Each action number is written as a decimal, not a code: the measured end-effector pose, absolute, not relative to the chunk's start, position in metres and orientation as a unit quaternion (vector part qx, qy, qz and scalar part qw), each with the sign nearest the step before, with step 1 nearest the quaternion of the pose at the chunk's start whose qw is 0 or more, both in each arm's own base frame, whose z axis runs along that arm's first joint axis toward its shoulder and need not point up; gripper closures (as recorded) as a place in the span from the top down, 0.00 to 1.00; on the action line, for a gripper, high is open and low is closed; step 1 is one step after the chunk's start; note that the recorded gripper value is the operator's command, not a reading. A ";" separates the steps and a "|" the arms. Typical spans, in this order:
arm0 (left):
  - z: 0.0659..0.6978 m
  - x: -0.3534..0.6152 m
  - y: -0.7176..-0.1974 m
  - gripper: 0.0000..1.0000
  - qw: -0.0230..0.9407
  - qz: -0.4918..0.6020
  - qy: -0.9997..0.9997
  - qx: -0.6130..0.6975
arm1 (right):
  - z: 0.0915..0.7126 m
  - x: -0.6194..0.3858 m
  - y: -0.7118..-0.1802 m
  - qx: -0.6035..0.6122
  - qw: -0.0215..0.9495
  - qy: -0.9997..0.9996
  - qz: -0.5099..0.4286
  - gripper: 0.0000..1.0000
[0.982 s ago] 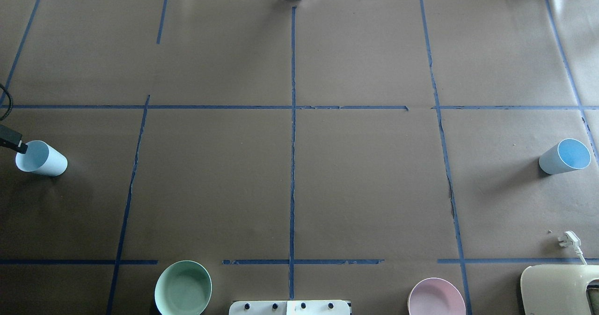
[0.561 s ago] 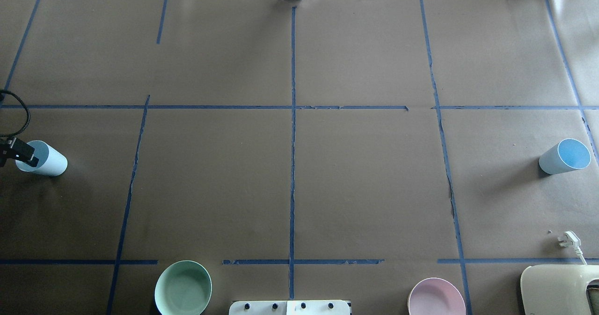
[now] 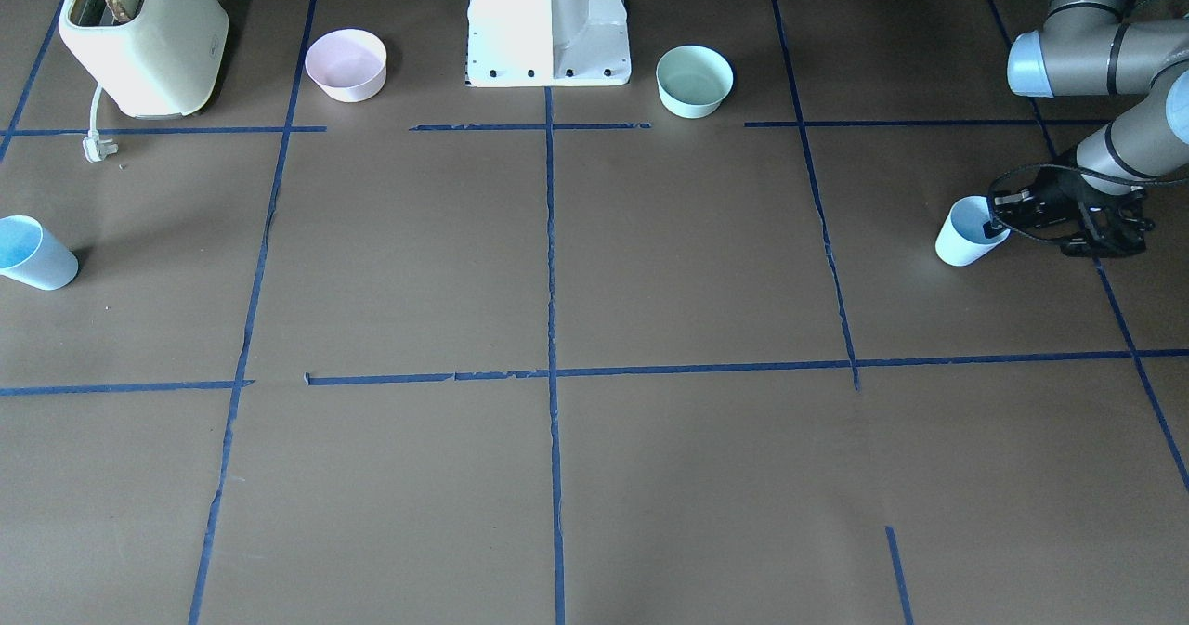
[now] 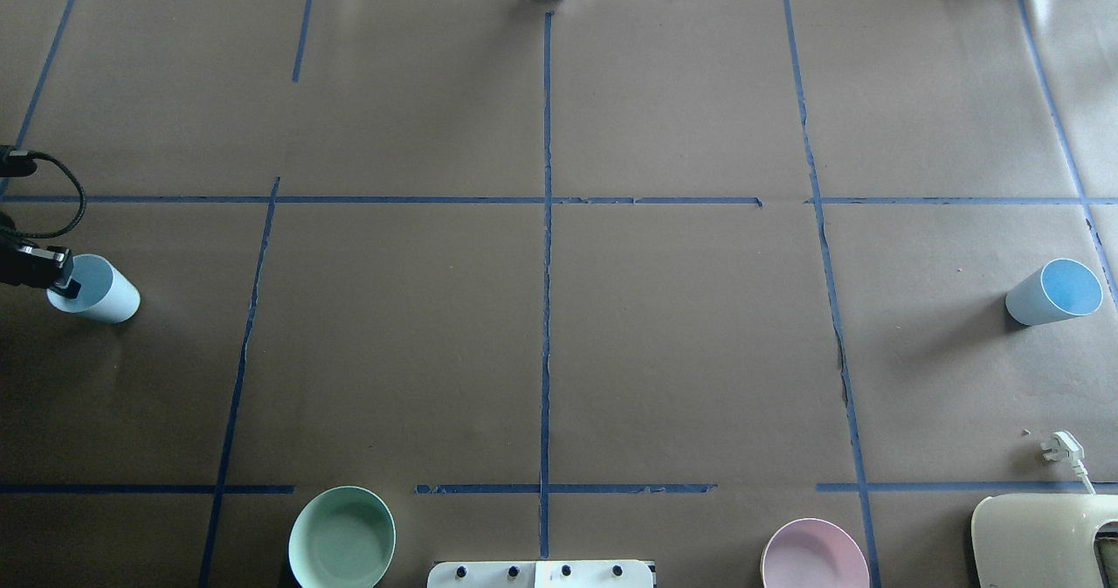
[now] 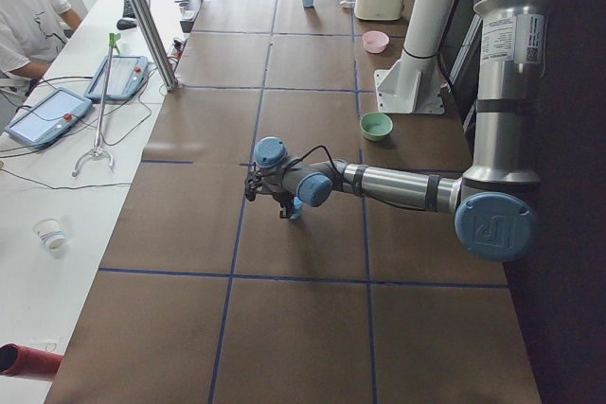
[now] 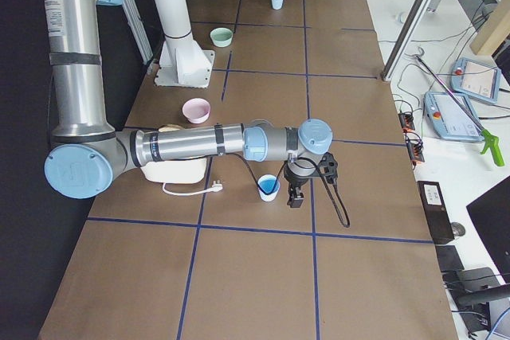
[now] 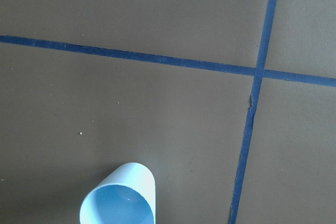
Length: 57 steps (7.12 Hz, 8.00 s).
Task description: Stack blue cups with both arms
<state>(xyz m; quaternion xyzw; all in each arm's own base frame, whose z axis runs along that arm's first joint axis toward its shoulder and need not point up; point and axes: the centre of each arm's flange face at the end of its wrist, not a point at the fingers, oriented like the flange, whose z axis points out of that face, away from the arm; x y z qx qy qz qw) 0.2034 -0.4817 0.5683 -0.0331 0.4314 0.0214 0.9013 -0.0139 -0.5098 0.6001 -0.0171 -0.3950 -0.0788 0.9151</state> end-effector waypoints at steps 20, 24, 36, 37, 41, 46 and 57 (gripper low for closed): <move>0.164 0.452 -0.489 1.00 0.855 -0.049 0.515 0.032 | 0.607 -0.040 -0.491 -0.017 0.916 -0.395 -0.067 0.99; 0.168 0.397 -0.517 1.00 0.846 -0.068 0.529 0.023 | 0.645 -0.090 -0.455 -0.002 0.916 -0.401 -0.004 0.98; 0.238 0.301 -0.521 1.00 0.850 -0.046 0.523 0.034 | 0.488 -0.187 -0.454 0.011 0.890 -0.456 0.028 0.00; 0.268 0.279 -0.521 1.00 0.858 -0.030 0.511 0.044 | 0.426 -0.242 -0.459 -0.004 0.878 -0.475 0.063 0.00; 0.325 0.246 -0.517 1.00 0.874 -0.009 0.484 0.054 | 0.167 -0.439 -0.444 -0.046 0.872 -0.459 0.165 0.00; 0.328 0.247 -0.517 1.00 0.875 -0.010 0.481 0.053 | 0.132 -0.503 -0.438 -0.068 0.873 -0.442 0.194 0.00; 0.353 0.236 -0.516 1.00 0.882 0.013 0.468 0.058 | 0.178 -0.476 -0.456 -0.049 0.889 -0.422 0.170 1.00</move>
